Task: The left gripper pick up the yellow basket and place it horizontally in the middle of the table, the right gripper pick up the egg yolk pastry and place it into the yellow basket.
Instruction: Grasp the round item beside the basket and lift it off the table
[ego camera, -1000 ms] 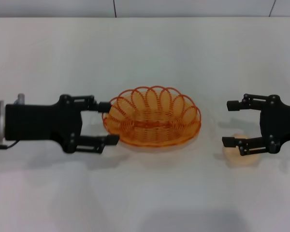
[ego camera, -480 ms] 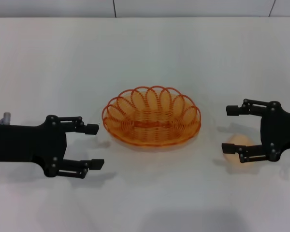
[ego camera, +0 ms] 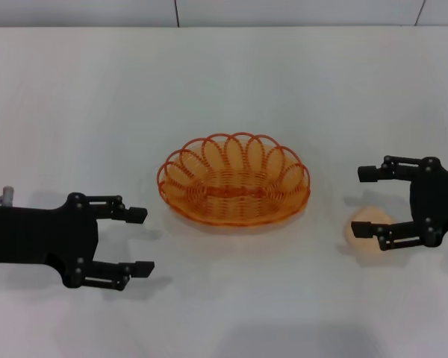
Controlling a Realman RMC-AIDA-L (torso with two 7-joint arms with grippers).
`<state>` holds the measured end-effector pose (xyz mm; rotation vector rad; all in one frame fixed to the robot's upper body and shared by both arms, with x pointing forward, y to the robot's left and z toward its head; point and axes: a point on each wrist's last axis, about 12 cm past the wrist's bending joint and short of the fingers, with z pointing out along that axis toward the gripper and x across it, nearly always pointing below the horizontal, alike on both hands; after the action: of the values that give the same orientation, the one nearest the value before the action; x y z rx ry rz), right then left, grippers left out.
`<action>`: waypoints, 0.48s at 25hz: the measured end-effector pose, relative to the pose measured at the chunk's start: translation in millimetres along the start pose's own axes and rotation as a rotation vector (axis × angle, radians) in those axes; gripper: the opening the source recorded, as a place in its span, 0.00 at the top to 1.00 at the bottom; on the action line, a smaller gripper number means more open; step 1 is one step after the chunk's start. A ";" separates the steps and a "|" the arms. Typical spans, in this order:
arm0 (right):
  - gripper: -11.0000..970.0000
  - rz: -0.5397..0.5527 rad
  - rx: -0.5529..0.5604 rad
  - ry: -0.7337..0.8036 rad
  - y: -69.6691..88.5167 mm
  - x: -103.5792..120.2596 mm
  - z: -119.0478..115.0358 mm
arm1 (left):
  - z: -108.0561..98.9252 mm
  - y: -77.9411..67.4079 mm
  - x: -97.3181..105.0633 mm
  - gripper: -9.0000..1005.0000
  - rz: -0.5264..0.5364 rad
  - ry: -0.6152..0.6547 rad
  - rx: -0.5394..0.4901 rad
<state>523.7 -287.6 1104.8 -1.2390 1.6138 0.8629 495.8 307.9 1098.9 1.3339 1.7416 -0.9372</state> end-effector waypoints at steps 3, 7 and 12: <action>0.12 0.017 -0.013 0.082 -5.2 -9.0 -3.1 | -0.2 -0.9 1.6 0.22 -0.004 0.005 0.001; 0.12 0.056 -0.011 0.230 -14.4 -22.1 -5.7 | -1.6 -2.0 4.1 0.23 -0.012 0.008 -0.007; 0.12 0.120 0.014 0.390 -26.6 -33.8 -0.4 | -6.3 -1.9 8.4 0.23 -0.022 0.005 -0.041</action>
<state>552.5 -283.2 1136.5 -1.3726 2.0155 0.7097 491.6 316.7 1094.6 1.2944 1.7739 -0.9066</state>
